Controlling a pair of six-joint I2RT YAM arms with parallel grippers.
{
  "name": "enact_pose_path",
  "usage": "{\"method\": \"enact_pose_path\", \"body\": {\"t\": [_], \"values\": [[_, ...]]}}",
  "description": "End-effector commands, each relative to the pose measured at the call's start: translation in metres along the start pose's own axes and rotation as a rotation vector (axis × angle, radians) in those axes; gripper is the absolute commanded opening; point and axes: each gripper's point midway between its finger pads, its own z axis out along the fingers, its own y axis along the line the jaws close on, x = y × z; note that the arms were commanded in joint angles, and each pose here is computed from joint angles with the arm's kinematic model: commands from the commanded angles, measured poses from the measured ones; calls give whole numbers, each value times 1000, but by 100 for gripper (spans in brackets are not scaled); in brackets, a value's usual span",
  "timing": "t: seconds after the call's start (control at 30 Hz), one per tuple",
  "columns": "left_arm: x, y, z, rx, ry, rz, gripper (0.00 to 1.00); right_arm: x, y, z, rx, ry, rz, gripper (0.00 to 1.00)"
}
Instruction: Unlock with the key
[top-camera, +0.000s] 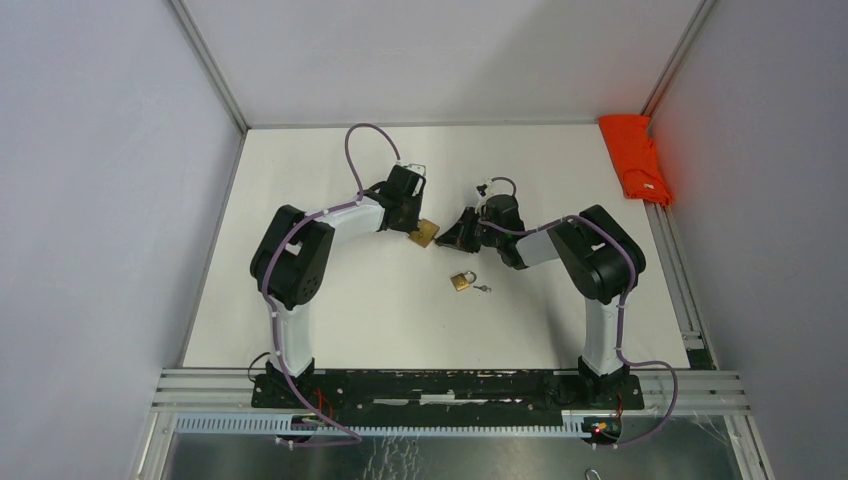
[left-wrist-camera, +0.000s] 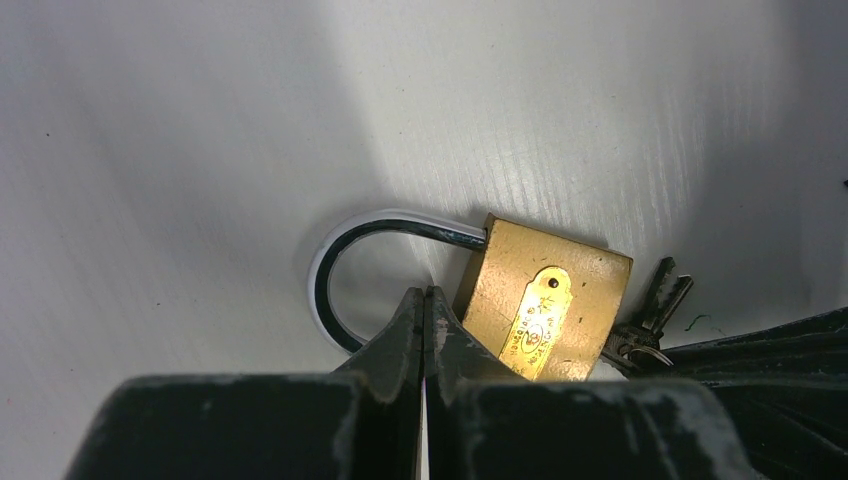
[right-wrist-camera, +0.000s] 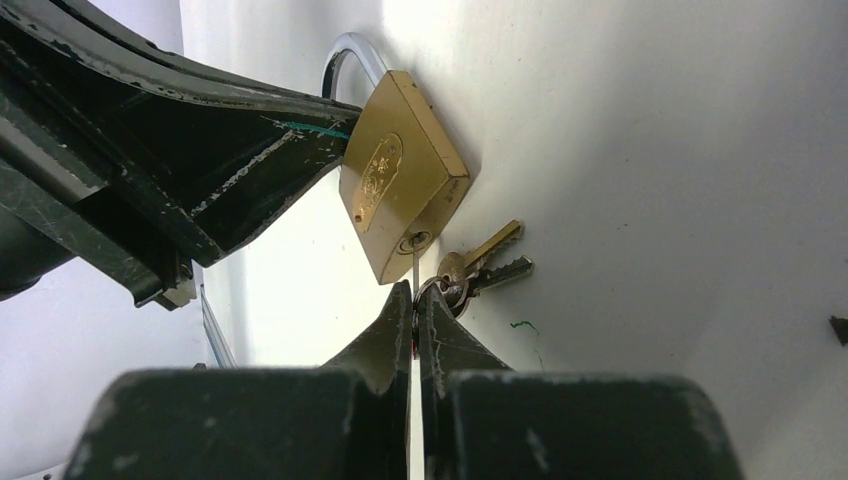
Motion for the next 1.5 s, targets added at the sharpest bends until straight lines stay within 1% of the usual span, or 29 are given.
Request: {"method": "enact_pose_path", "body": {"t": [0.0,0.27,0.6,0.87,1.33,1.47], "values": [[71,-5,1,15,231,-3,2,-13,10,4,-9,-28,-32,0],[72,-7,1,19,231,2,2,-14,7,7,-6,-48,-4,0],[71,-9,0,21,228,4,2,-16,-1,5,42,-72,34,0],[71,-9,-1,23,226,5,2,-16,-3,5,56,-71,31,0],[71,-9,0,25,224,13,2,-21,3,-5,69,-81,-35,0],[69,-10,-1,28,216,17,2,-20,4,-2,59,-64,-58,0]]}}
